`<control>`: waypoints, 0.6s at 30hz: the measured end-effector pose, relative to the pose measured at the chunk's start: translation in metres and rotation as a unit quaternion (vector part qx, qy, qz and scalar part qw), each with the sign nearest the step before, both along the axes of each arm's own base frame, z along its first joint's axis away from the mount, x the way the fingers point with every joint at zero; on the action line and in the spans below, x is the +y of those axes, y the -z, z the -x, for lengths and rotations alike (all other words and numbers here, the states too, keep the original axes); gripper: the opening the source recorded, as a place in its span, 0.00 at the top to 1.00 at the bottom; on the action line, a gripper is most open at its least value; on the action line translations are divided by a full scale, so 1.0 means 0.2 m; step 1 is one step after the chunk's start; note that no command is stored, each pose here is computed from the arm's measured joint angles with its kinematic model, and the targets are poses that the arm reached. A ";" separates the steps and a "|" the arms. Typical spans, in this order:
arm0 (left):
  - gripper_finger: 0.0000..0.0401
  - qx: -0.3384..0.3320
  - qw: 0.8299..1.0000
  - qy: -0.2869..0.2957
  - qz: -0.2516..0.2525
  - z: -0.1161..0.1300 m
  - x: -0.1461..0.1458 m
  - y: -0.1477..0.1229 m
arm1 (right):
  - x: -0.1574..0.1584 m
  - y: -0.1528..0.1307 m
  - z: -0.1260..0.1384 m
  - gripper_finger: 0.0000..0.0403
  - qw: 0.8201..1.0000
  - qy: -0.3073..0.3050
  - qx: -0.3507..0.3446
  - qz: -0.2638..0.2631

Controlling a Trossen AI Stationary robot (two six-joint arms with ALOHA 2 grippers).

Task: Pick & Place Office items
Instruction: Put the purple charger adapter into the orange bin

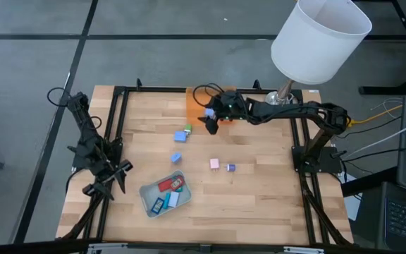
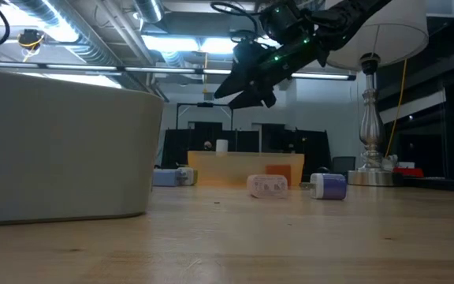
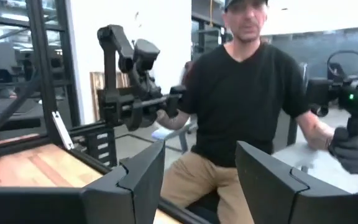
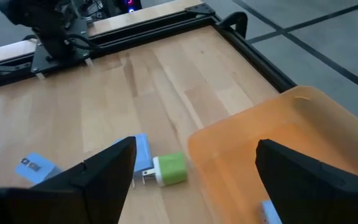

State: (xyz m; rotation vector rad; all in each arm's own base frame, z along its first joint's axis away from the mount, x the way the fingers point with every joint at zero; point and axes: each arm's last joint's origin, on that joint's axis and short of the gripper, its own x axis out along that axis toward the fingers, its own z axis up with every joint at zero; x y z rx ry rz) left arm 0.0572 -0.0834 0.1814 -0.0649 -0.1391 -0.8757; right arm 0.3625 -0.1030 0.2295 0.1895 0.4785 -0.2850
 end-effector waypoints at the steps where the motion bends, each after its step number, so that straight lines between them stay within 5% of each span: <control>1: 0.52 0.003 1.000 0.004 -0.007 0.00 0.00 0.01 | 0.01 0.00 0.00 0.19 1.000 -0.002 -0.001 0.000; 7: 0.51 0.069 0.996 -0.005 -0.061 -0.01 0.00 0.09 | 0.09 -0.01 -0.03 0.19 0.999 -0.033 -0.003 0.014; 18: 0.52 0.120 0.989 0.019 -0.088 -0.01 -0.03 0.13 | 0.33 0.05 -0.03 0.19 0.988 -0.127 0.065 0.051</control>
